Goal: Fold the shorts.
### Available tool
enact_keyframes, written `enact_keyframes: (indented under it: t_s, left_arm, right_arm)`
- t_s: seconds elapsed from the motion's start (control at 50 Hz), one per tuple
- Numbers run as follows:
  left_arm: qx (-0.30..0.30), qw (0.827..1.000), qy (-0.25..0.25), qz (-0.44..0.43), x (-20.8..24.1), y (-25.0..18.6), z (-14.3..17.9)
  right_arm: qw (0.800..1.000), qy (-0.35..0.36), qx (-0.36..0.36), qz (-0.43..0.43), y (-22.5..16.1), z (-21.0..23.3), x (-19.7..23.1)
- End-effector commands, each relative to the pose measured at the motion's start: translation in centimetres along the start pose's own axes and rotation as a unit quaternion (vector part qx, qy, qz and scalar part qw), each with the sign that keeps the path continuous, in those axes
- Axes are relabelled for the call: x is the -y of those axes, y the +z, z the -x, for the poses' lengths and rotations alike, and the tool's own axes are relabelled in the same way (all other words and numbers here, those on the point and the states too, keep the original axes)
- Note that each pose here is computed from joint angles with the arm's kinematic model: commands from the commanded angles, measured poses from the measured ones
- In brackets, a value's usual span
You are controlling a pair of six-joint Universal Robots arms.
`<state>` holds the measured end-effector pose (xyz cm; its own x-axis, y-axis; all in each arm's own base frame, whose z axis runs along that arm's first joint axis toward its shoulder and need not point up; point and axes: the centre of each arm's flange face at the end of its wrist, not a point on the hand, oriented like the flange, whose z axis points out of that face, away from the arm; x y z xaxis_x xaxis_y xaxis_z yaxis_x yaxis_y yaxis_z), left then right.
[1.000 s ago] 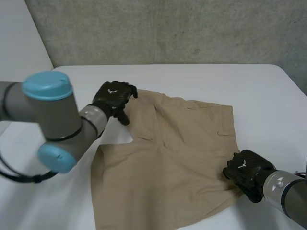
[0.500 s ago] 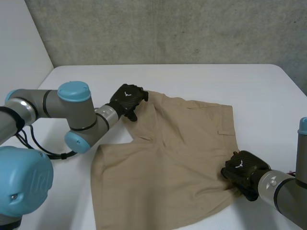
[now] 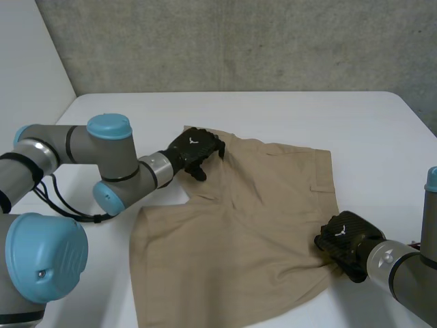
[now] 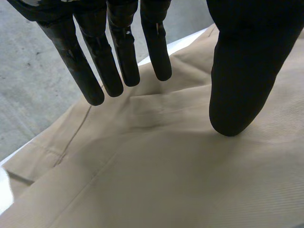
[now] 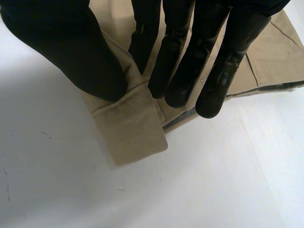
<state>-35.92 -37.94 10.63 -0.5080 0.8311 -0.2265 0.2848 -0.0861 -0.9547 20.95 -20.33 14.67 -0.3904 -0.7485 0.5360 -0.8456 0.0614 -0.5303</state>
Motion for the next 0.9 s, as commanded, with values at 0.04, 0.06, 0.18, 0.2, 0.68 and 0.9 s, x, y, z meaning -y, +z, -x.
enact_keyframes:
  t_s: [0.04, 0.06, 0.18, 0.2, 0.68, 0.9]
  left_arm:
    - [-0.013, 1.0, 0.003, -0.007, 0.4, 0.2, -0.5]
    - [-0.014, 1.0, 0.003, -0.006, 0.4, 0.2, -0.5]
    - [-0.024, 1.0, 0.001, 0.004, 0.1, 0.2, -0.9]
    - [-0.026, 1.0, 0.003, 0.005, 0.1, 0.1, -0.9]
    - [-0.054, 0.996, 0.044, 0.062, -0.6, -1.0, -2.0]
    - [0.007, 0.992, 0.093, 0.086, 2.1, -2.8, -0.7]
  right_arm:
    - [1.0, -0.001, -0.003, -0.002, 0.2, 0.0, 0.0]
    - [1.0, -0.001, -0.004, -0.003, 0.2, 0.0, 0.0]
    - [1.0, -0.001, -0.004, -0.003, 0.2, 0.0, 0.0]
    - [1.0, -0.001, -0.004, -0.003, 0.2, 0.0, 0.0]
    - [1.0, -0.001, -0.005, -0.004, 0.1, 0.0, 0.0]
    - [1.0, 0.001, -0.006, -0.004, 0.1, 0.0, 0.0]
